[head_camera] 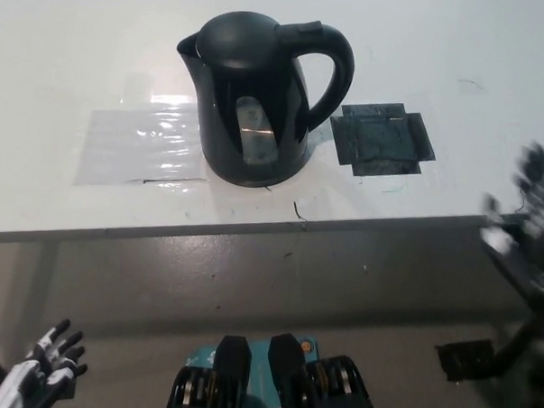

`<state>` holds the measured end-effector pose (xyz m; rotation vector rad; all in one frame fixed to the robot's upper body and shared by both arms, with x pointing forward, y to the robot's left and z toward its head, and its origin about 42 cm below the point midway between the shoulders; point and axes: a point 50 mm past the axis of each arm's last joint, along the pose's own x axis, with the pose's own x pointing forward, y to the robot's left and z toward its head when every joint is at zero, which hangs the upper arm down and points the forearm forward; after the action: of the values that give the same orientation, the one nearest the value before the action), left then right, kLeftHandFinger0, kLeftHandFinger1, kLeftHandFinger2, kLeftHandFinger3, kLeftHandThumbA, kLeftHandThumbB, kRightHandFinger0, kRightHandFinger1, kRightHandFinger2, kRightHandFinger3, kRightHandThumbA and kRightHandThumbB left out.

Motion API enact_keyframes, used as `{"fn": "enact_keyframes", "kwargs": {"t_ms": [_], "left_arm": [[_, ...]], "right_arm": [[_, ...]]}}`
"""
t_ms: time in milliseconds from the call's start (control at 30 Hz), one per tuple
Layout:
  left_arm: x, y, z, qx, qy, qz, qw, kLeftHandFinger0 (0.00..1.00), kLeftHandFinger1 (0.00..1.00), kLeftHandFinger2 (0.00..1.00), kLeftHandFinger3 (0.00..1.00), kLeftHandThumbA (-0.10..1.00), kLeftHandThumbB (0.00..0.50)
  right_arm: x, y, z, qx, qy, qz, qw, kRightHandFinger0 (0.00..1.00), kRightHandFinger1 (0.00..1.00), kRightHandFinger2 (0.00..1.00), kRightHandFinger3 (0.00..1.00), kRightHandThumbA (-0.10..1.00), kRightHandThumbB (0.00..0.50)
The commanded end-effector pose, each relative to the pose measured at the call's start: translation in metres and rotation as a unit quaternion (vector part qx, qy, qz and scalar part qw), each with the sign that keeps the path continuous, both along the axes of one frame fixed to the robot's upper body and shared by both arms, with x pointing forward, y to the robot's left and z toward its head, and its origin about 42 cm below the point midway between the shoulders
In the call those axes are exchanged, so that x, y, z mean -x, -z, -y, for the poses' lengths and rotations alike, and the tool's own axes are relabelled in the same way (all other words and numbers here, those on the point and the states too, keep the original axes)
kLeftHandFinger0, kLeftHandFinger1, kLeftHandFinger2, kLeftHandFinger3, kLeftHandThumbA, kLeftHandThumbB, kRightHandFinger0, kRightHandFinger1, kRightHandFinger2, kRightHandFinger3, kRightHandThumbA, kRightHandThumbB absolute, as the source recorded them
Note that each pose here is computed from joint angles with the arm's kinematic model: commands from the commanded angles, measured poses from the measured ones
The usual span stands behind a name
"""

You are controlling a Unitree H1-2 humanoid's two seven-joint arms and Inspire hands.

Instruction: The robot uses its right hand to push down on the lid of a kettle kept in the middle of the desk to close it

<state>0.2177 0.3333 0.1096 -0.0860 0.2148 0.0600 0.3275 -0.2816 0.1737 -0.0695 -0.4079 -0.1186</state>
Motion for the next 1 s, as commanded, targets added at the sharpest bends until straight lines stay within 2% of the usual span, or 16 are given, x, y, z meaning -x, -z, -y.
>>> {"fn": "enact_keyframes", "kwargs": {"t_ms": [0, 33, 100, 167, 200, 233, 333, 500, 567, 700, 967], "left_arm": [[-0.006, -0.019, -0.015, -0.015, 0.0, 0.034, 0.999, 1.0, 1.0, 1.0, 1.0, 0.4, 0.013], [-0.006, -0.019, -0.015, -0.013, 0.0, 0.034, 0.999, 1.0, 1.0, 1.0, 1.0, 0.4, 0.022], [-0.008, -0.019, -0.013, -0.012, 0.0, 0.036, 0.999, 1.0, 1.0, 1.0, 1.0, 0.39, 0.005], [-0.012, -0.02, -0.013, -0.013, -0.002, 0.039, 0.999, 1.0, 1.0, 1.0, 1.0, 0.38, 0.0], [-0.012, -0.021, -0.014, -0.012, -0.003, 0.041, 0.999, 1.0, 1.0, 1.0, 1.0, 0.37, 0.0], [-0.013, -0.021, -0.014, -0.009, -0.003, 0.042, 0.999, 1.0, 1.0, 1.0, 1.0, 0.36, 0.0], [-0.02, -0.026, -0.014, -0.017, -0.002, 0.05, 0.999, 1.0, 1.0, 1.0, 1.0, 0.38, 0.012], [-0.024, -0.026, -0.015, -0.021, -0.008, 0.056, 0.998, 0.99, 1.0, 1.0, 1.0, 0.43, 0.007], [-0.024, -0.026, -0.015, -0.023, -0.006, 0.056, 0.998, 0.99, 1.0, 1.0, 1.0, 0.45, 0.003], [-0.024, -0.026, -0.015, -0.021, -0.005, 0.059, 0.998, 1.0, 1.0, 1.0, 1.0, 0.46, 0.002], [-0.026, -0.027, -0.017, -0.02, -0.007, 0.059, 0.998, 0.99, 1.0, 1.0, 1.0, 0.44, 0.011]], "right_arm": [[0.005, -0.013, 0.033, 0.046, 0.027, 0.061, 0.997, 1.0, 1.0, 1.0, 1.0, 0.26, 0.0], [-0.001, -0.001, 0.041, 0.032, 0.037, 0.046, 0.998, 1.0, 1.0, 1.0, 1.0, 0.2, 0.0], [-0.012, 0.019, 0.055, 0.005, 0.064, 0.012, 0.998, 1.0, 1.0, 1.0, 1.0, 0.17, 0.0], [-0.029, 0.037, 0.066, -0.019, 0.097, -0.034, 0.995, 1.0, 1.0, 1.0, 1.0, 0.02, 0.0], [-0.035, 0.04, 0.07, -0.03, 0.105, -0.046, 0.993, 1.0, 1.0, 1.0, 1.0, -0.09, 0.0], [-0.038, 0.042, 0.073, -0.043, 0.116, -0.057, 0.991, 1.0, 1.0, 1.0, 1.0, -0.1, 0.001], [-0.05, 0.042, 0.08, -0.062, 0.141, -0.065, 0.986, 1.0, 1.0, 1.0, 1.0, -0.1, 0.056], [-0.063, 0.053, 0.084, -0.095, 0.136, -0.108, 0.98, 1.0, 1.0, 1.0, 1.0, -0.1, 0.111], [-0.066, 0.059, 0.086, -0.105, 0.123, -0.124, 0.979, 1.0, 1.0, 1.0, 1.0, -0.1, 0.1], [-0.069, 0.065, 0.089, -0.105, 0.118, -0.14, 0.978, 1.0, 1.0, 1.0, 1.0, -0.1, 0.129], [-0.071, 0.071, 0.088, -0.103, 0.108, -0.149, 0.978, 1.0, 1.0, 1.0, 1.0, -0.05, 0.144]]}}
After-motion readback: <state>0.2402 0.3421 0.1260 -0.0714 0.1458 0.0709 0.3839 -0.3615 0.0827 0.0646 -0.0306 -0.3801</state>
